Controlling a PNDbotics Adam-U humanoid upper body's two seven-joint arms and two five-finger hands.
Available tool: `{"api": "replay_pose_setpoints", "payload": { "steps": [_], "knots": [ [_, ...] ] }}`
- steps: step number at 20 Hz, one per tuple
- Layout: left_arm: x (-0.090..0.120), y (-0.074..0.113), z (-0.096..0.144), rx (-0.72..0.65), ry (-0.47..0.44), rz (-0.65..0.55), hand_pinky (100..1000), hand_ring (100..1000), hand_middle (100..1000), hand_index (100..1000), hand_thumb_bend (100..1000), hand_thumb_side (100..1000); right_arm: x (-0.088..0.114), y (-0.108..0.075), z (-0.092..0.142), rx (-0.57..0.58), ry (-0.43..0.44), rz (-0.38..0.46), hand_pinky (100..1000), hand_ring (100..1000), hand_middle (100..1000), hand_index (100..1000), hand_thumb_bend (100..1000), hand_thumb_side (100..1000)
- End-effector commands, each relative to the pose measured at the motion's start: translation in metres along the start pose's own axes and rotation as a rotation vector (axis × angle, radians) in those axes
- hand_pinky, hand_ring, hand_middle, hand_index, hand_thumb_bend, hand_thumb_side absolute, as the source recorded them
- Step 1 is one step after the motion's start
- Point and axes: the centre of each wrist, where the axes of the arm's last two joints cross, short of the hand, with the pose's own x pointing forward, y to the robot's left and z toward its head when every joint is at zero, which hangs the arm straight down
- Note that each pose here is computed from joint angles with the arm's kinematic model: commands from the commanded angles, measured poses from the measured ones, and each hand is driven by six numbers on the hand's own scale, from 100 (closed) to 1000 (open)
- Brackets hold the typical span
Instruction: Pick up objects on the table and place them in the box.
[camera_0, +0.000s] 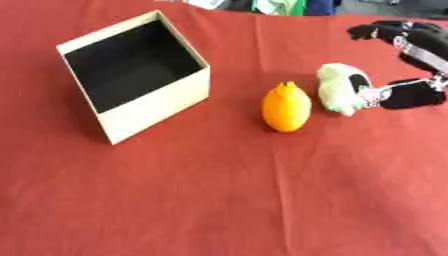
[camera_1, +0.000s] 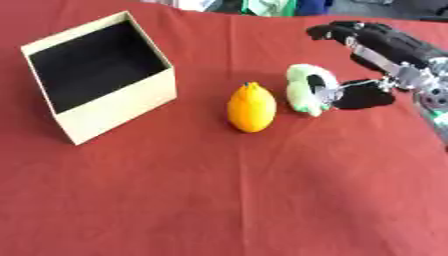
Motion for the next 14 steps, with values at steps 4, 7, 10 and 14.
{"api": "replay_pose_setpoints", "payload": {
  "steps": [4,7,10,14],
  "knots": [
    [0.005,0.005,-0.006,-0.02,-0.03,-0.017,716,810,809,840,120,783,-0.005,-0.009,0.001,0.076,0.042,0.051,902,910,861,1000,130,320],
    [0.005,0.005,-0.006,-0.021,-0.03,-0.015,716,810,808,839,117,779,-0.009,-0.005,0.0,0.123,0.059,0.055,890,923,877,1000,153,312],
    [0.005,0.004,-0.006,-0.024,-0.029,-0.014,716,810,806,839,112,774,-0.013,-0.003,-0.001,0.161,0.075,0.069,890,923,883,1000,182,270],
    [0.005,0.004,-0.006,-0.025,-0.027,-0.012,717,810,803,838,112,774,-0.018,0.001,-0.003,0.185,0.089,0.083,903,925,880,1000,184,208]
  ]
}}
